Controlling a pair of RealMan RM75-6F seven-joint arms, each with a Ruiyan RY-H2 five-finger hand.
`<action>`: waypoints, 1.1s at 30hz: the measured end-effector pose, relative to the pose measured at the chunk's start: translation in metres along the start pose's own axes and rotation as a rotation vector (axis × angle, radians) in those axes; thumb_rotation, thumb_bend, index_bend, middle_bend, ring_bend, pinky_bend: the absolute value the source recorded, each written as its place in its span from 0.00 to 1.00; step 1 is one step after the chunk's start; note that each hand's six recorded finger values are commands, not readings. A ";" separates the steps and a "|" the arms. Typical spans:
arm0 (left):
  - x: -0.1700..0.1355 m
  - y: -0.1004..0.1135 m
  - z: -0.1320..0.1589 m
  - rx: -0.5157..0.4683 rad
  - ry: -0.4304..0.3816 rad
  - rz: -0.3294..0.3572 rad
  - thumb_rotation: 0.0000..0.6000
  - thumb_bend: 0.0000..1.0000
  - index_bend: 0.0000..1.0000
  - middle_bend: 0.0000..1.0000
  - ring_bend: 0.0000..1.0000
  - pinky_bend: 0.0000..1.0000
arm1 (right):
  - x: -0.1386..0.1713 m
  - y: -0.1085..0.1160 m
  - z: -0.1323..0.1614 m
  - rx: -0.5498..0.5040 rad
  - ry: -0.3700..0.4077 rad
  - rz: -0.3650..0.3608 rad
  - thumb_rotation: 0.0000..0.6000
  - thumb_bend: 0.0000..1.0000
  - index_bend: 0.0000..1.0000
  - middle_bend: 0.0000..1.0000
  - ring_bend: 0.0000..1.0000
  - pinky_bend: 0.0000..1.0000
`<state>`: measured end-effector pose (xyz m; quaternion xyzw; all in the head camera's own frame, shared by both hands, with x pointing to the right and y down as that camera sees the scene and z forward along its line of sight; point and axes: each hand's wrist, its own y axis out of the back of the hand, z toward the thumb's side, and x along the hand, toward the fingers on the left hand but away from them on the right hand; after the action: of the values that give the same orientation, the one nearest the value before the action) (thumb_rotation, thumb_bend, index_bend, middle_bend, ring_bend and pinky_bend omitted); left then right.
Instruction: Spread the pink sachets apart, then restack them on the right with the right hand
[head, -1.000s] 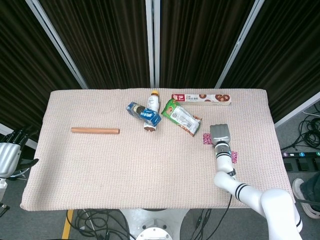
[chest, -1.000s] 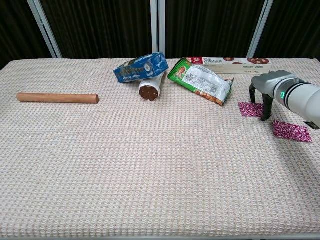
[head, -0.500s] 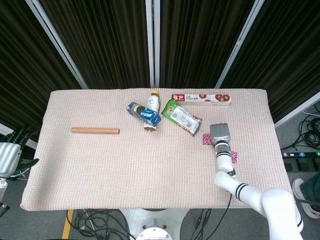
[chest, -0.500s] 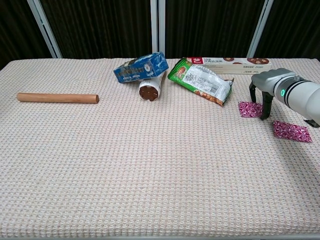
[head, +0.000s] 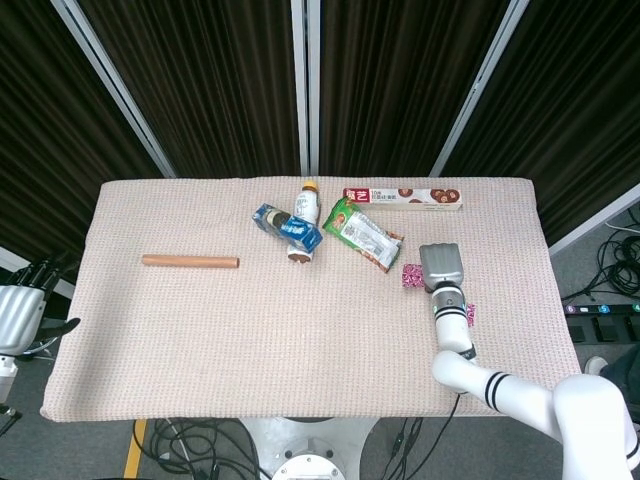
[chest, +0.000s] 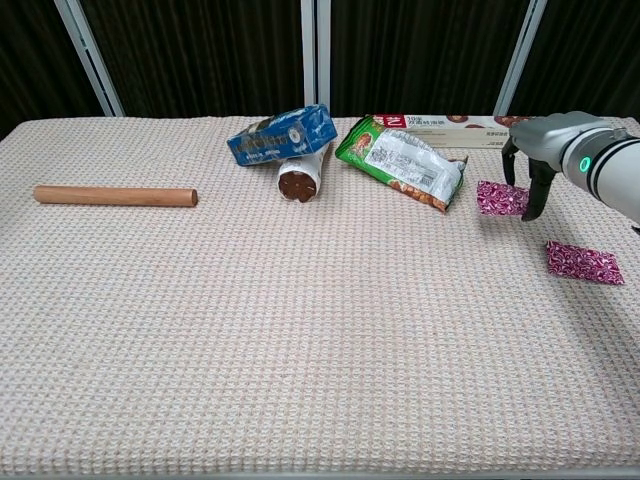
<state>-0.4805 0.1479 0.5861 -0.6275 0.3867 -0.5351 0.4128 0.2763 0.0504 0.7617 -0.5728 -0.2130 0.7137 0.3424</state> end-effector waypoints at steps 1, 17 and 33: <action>0.000 0.000 0.000 -0.001 0.000 0.000 1.00 0.09 0.25 0.22 0.19 0.29 | 0.004 0.001 -0.002 -0.003 -0.005 -0.003 1.00 0.00 0.48 1.00 1.00 0.95; -0.001 -0.002 0.005 -0.007 -0.017 -0.003 1.00 0.09 0.25 0.22 0.19 0.29 | 0.053 -0.032 -0.062 -0.002 -0.168 0.061 1.00 0.00 0.46 1.00 1.00 0.95; -0.001 -0.002 0.005 -0.008 -0.018 -0.005 1.00 0.09 0.25 0.22 0.19 0.29 | 0.054 -0.053 -0.063 0.003 -0.173 0.093 1.00 0.00 0.46 1.00 1.00 0.95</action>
<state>-0.4758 0.1505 0.5870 -0.6347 0.3835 -0.5289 0.4127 0.3445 0.1201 0.7465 -0.5176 -0.2138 0.7760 0.2901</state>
